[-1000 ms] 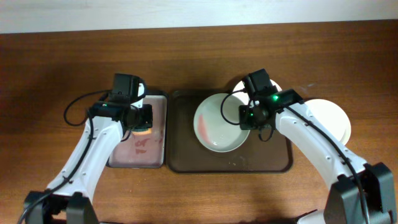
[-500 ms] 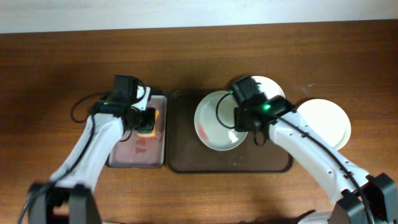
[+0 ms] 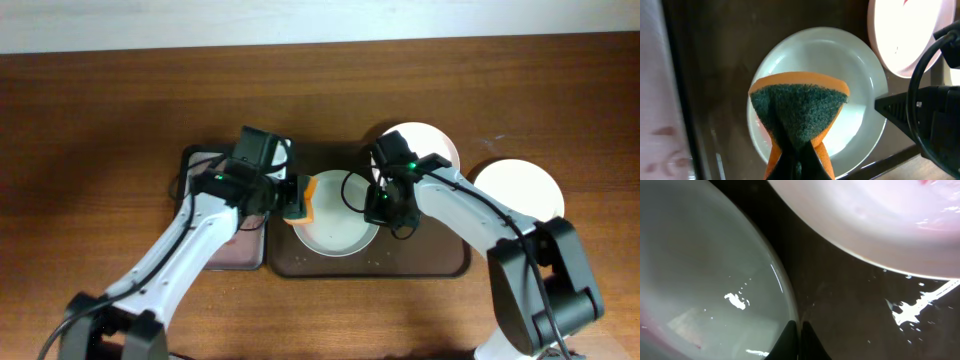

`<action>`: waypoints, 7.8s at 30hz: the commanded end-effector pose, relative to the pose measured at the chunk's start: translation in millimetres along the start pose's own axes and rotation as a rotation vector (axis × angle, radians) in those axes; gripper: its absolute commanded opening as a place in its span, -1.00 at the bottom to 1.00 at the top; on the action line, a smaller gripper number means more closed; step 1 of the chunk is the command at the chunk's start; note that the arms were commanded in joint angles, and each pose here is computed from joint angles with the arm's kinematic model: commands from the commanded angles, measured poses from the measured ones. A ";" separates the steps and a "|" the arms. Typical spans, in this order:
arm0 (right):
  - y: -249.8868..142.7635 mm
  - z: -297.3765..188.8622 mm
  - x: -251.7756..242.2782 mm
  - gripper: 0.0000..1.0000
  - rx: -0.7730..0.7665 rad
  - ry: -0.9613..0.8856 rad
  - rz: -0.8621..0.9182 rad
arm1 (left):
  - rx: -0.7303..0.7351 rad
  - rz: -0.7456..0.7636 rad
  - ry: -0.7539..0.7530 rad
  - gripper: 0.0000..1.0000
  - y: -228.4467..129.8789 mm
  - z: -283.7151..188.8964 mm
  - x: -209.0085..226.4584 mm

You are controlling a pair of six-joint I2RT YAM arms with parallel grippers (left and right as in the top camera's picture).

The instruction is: Clean dirty plates on tray and stack at the side

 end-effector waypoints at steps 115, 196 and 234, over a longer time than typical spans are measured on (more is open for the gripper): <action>106.3 -126.3 -171.9 -0.30 -0.237 0.164 0.184 | 0.292 0.037 0.339 0.23 -63.8 28.7 124.0; 56.8 4.2 -60.3 -0.92 0.117 0.018 0.094 | 0.278 -0.071 0.355 -0.24 -62.7 27.6 123.7; 56.3 4.1 -61.5 -0.92 0.120 0.012 0.077 | -0.561 0.100 0.330 -1.00 41.1 -156.0 50.8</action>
Point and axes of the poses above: each gripper's point midway between its finger pads, its own z axis out along the fingers, its own x axis along the line the jaws close on, y = z × x, the point moved 6 cm from there along -z, back along the fingers, and after that the axes turned 15 degrees about z, right-handed, at the moved point
